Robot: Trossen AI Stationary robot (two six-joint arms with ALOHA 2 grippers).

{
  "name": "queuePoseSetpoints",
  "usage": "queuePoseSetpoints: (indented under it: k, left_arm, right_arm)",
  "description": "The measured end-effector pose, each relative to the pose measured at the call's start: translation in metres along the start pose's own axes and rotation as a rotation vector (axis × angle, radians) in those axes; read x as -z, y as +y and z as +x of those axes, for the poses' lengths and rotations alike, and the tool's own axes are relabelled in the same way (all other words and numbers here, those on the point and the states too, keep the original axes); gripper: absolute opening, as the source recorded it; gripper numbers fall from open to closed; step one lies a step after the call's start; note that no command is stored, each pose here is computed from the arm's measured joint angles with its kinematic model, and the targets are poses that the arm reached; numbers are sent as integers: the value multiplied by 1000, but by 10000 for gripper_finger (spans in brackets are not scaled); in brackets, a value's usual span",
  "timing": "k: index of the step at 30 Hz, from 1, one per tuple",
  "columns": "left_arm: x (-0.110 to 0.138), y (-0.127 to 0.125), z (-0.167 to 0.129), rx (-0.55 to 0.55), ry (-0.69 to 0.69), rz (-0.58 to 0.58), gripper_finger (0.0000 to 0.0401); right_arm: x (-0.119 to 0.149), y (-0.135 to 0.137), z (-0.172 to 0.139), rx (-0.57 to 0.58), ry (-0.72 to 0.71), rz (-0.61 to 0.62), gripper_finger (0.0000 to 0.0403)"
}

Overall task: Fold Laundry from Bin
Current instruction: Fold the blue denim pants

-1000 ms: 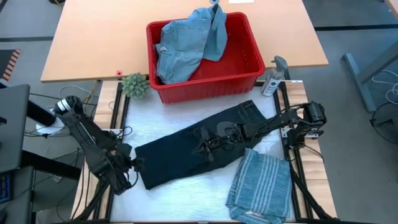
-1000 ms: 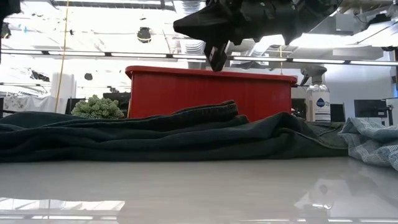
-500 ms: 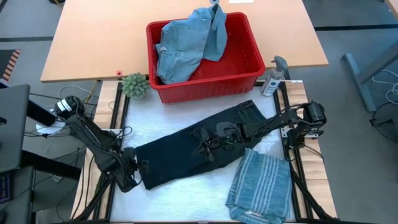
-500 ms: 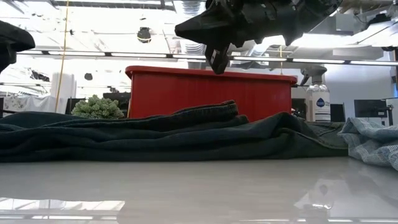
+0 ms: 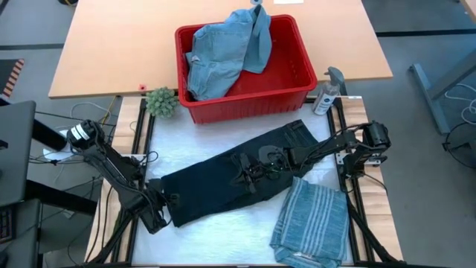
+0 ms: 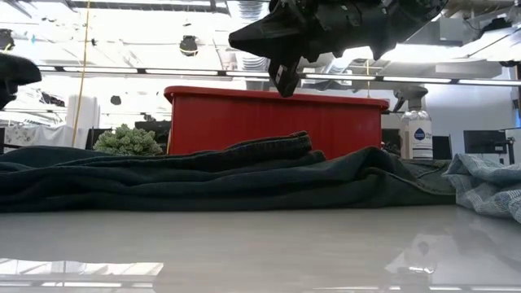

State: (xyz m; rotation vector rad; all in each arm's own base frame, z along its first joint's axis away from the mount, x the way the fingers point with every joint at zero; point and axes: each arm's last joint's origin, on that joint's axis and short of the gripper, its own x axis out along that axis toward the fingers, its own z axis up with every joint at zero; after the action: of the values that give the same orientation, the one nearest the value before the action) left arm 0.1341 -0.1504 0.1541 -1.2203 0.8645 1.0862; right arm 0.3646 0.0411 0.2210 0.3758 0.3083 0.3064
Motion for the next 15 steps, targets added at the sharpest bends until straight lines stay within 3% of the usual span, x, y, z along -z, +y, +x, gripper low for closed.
queuePoseSetpoints:
  k: [4,15]
  left_arm:
    - [5,1,3,-11,10,5,233]
    - [9,-4,33,238,-29,-36,232]
  right_arm:
    - [0,0,0,0,0,6,20]
    - [-1,0,0,0,-7,6,21]
